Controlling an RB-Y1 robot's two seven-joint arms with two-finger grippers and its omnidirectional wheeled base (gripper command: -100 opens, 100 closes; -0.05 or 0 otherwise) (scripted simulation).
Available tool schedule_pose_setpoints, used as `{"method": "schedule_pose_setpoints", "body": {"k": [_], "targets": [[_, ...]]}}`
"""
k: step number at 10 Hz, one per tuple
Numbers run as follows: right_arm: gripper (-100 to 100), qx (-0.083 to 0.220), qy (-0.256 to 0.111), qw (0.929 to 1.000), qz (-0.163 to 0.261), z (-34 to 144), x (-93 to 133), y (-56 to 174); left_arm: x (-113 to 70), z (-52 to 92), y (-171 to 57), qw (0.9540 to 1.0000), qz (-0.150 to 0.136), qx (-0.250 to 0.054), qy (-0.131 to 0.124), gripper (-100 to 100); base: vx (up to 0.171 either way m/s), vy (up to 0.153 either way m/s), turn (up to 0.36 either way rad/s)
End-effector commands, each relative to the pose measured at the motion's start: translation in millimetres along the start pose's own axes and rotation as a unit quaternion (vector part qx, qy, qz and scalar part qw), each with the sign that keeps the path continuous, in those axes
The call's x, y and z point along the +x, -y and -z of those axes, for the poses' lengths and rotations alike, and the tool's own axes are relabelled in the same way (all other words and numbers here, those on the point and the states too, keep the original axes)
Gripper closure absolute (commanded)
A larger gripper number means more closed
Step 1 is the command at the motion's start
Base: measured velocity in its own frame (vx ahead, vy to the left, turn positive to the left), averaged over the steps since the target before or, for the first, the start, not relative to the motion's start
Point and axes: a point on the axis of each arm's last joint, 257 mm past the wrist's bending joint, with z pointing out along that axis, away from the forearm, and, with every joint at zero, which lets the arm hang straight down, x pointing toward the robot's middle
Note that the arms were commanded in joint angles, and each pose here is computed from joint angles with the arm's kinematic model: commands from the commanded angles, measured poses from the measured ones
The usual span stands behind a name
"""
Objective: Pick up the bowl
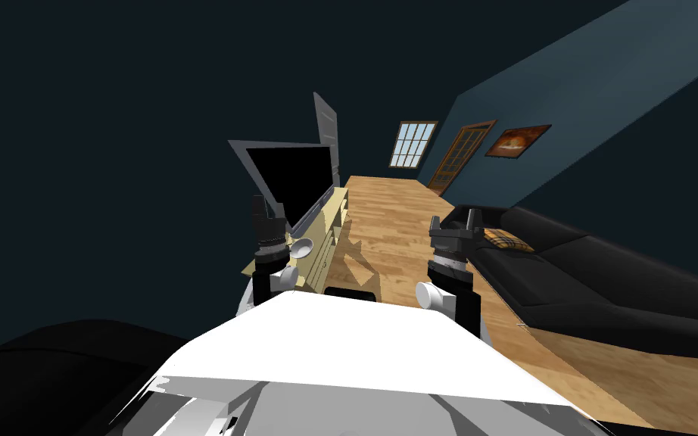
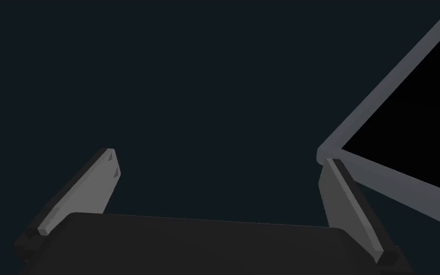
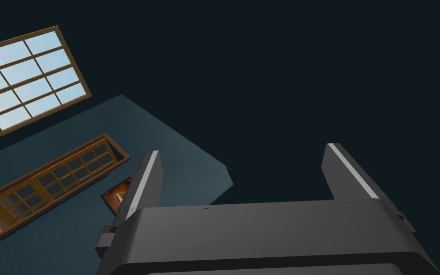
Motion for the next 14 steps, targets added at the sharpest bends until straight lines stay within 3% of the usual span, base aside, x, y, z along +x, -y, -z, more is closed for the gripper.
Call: {"method": "schedule_pose_setpoints", "body": {"k": [1, 5, 6, 8, 9, 11, 14], "targets": [[0, 0.000, 0.000, 1.0000, 0.000, 0.0, 0.0, 0.0, 9.3, 0.4, -19.8, 0.9995, -0.003, -0.019, -0.025, -100, -0.038, -0.018, 0.051], [0, 0.000, 0.000, 1.0000, 0.000, 0.0, 0.0, 0.0, 25.3, 2.6, -71.6, 0.9953, -0.009, -0.072, -0.064, -100, -0.066, -0.036, 0.046], [0, 0.000, 0.000, 1.0000, 0.000, 0.0, 0.0, 0.0, 25.3, 2.6, -71.6, 0.9953, -0.009, -0.072, -0.064, -100, -0.042, -0.023, 0.014], [0, 0.000, 0.000, 1.0000, 0.000, 0.0, 0.0, 0.0, 33.3, 3.5, -105.6, 0.9909, -0.011, -0.107, -0.081, -100, -0.049, -0.014, 0.039], [0, 0.000, 0.000, 1.0000, 0.000, 0.0, 0.0, 0.0, 33.6, 4.8, -108.1, 0.9905, -0.012, -0.110, -0.081, -100, -0.041, -0.019, 0.018], [0, 0.000, 0.000, 1.0000, 0.000, 0.0, 0.0, 0.0, 40.8, 3.6, -142.6, 0.9848, -0.014, -0.144, -0.096, -100, -0.042, -0.023, 0.043], [0, 0.000, 0.000, 1.0000, 0.000, 0.0, 0.0, 0.0, 44.7, 9.4, -171.8, 0.9785, -0.017, -0.177, -0.104, -100, -0.033, -0.011, 0.021]]}}
